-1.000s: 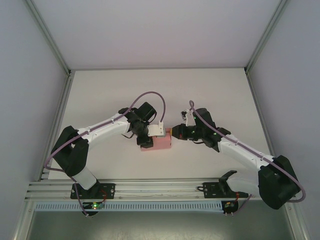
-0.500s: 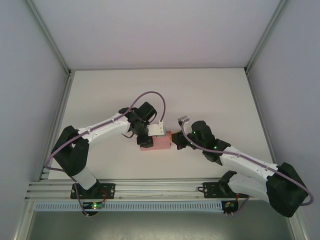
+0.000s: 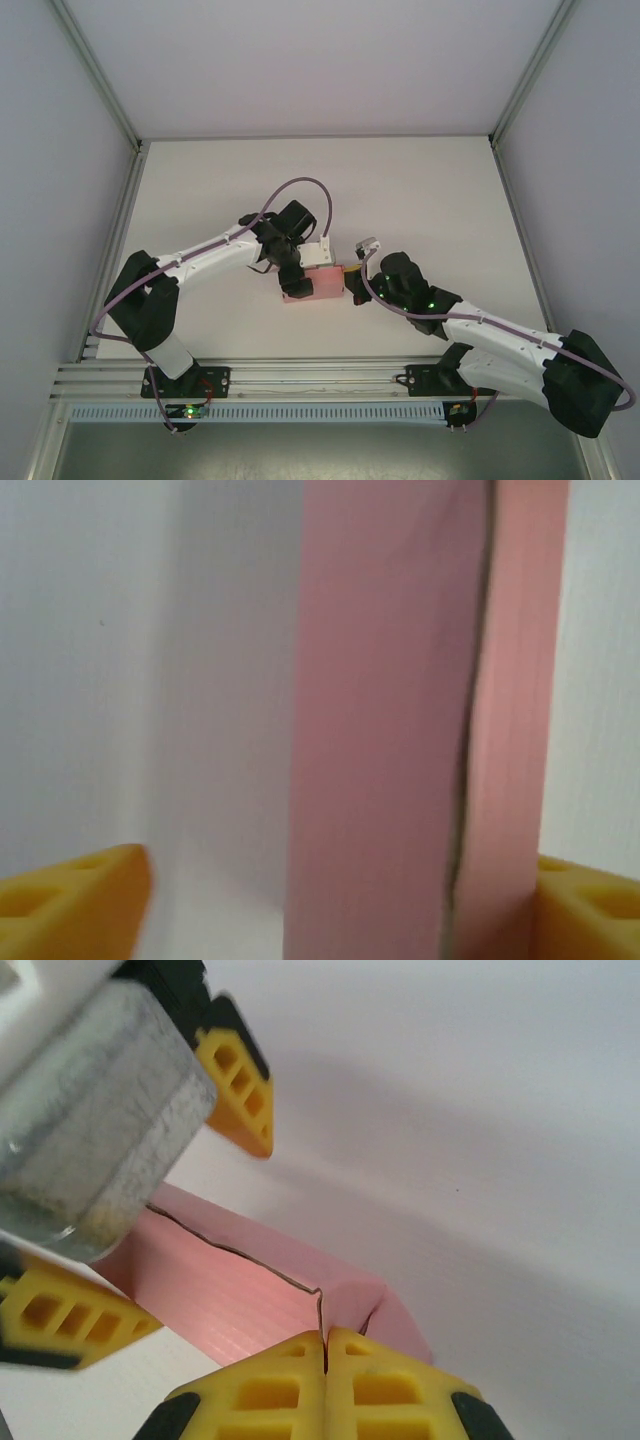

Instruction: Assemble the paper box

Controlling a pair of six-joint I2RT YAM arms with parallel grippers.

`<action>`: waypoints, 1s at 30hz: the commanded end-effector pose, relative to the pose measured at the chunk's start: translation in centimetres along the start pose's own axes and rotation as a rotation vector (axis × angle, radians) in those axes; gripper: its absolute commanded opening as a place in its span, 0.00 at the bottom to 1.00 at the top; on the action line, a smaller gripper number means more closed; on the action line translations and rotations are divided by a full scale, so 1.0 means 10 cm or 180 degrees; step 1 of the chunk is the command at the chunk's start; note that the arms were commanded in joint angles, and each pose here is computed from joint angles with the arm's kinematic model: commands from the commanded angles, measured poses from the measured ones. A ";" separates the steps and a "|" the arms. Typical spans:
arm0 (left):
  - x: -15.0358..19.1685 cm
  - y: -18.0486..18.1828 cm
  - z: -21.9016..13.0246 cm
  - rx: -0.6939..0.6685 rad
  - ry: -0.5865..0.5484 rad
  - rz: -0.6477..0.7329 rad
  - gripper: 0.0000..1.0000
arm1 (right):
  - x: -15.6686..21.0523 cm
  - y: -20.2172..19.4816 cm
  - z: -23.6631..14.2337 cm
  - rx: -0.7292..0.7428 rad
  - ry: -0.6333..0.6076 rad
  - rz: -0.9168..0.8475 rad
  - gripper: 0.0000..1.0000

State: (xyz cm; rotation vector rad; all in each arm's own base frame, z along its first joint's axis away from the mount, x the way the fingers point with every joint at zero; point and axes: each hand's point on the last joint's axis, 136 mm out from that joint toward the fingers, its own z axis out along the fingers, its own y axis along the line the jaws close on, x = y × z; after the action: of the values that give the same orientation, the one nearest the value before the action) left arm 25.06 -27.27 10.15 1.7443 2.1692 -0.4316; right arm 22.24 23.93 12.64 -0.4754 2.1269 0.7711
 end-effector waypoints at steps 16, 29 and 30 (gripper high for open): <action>-0.34 0.12 -0.75 -0.0668 -0.0753 -0.0654 1.00 | 0.03 -0.13 0.06 0.0614 0.0224 0.0370 0.00; 0.66 -0.02 -0.89 -0.1295 -0.0112 -0.1966 0.73 | 0.12 -0.02 0.12 0.0597 0.0552 0.0301 0.00; 0.68 -0.02 -0.87 -0.1291 -0.0046 -0.1928 0.71 | 0.12 -0.02 0.12 0.0611 0.0560 0.0299 0.00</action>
State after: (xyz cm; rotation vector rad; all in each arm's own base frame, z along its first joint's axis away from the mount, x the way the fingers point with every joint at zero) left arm 23.71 -19.14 16.46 0.8863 2.4371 -0.2188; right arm 23.64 24.87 12.75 -0.3057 2.2756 0.6238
